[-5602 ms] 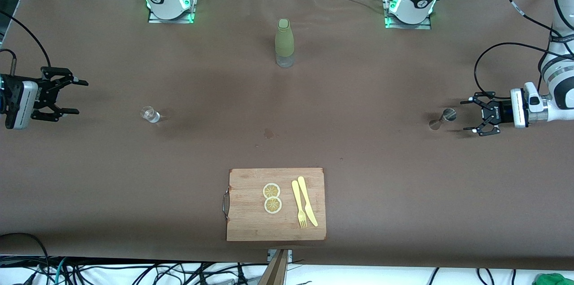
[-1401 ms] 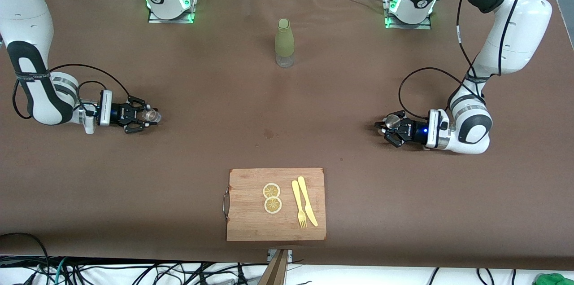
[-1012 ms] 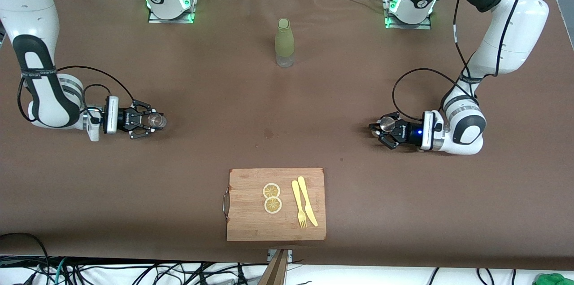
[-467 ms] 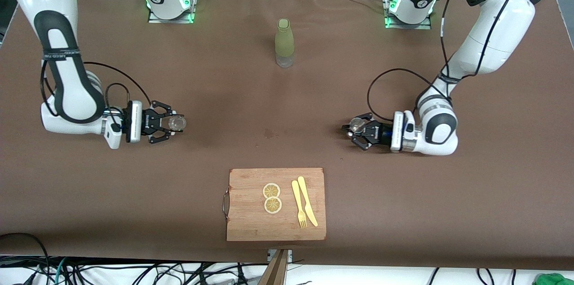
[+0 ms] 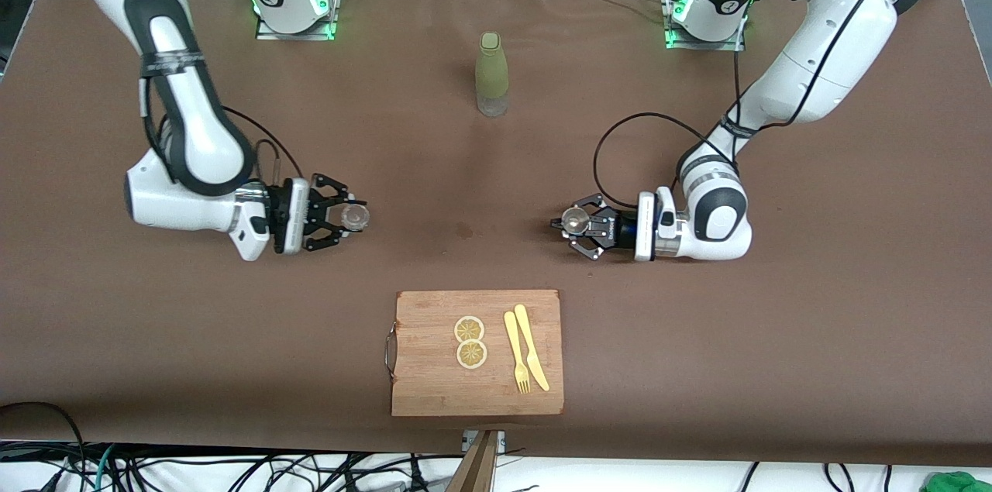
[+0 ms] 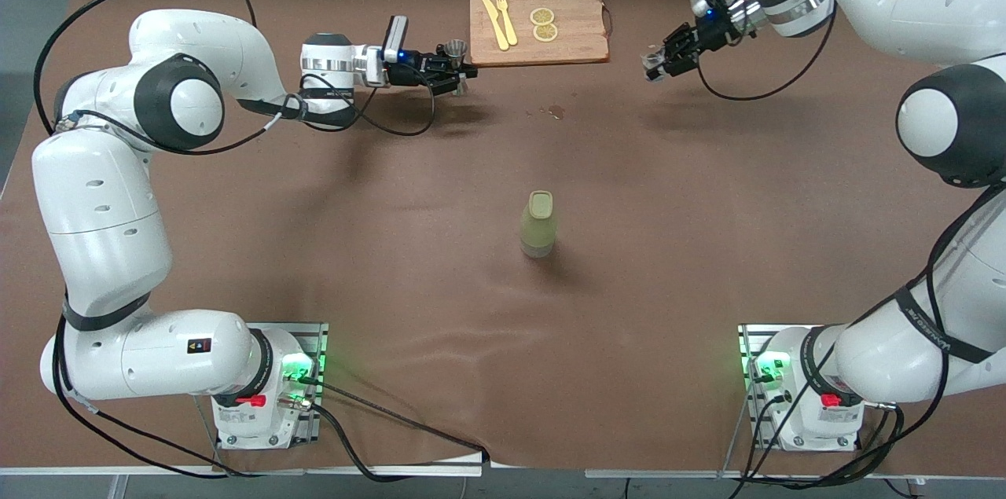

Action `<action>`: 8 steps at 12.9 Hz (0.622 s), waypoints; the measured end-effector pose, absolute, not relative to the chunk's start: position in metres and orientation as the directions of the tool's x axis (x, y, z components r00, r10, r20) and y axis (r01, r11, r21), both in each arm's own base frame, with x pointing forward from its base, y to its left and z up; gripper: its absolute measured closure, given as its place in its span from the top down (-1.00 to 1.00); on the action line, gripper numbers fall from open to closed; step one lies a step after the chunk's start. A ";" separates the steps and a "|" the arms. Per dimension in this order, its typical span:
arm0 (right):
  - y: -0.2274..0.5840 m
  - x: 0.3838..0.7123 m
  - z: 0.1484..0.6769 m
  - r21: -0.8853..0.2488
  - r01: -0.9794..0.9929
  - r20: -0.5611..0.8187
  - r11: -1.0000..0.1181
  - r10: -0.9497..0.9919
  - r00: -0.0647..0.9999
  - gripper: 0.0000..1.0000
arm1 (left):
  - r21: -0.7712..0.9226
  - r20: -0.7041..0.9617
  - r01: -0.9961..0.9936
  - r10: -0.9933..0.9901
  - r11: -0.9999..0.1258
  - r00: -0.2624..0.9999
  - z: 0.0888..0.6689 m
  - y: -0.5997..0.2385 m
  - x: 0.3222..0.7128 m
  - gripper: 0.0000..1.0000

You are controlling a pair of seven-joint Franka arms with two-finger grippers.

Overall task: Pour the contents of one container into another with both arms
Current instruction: 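Lift the beaker and jigger, bringing both grippers together mid-table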

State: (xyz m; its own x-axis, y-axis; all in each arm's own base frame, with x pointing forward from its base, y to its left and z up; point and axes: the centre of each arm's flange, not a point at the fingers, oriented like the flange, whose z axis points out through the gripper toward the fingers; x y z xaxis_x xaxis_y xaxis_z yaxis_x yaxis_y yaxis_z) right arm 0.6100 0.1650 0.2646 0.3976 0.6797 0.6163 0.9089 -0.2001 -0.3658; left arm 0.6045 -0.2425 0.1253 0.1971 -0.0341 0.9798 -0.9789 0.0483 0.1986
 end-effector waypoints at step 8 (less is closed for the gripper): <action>0.272 0.597 0.294 -0.384 0.838 0.534 -0.387 0.648 0.544 -0.02 | 0.221 0.973 -0.974 -0.075 0.040 0.218 0.113 -0.312 0.588 -0.82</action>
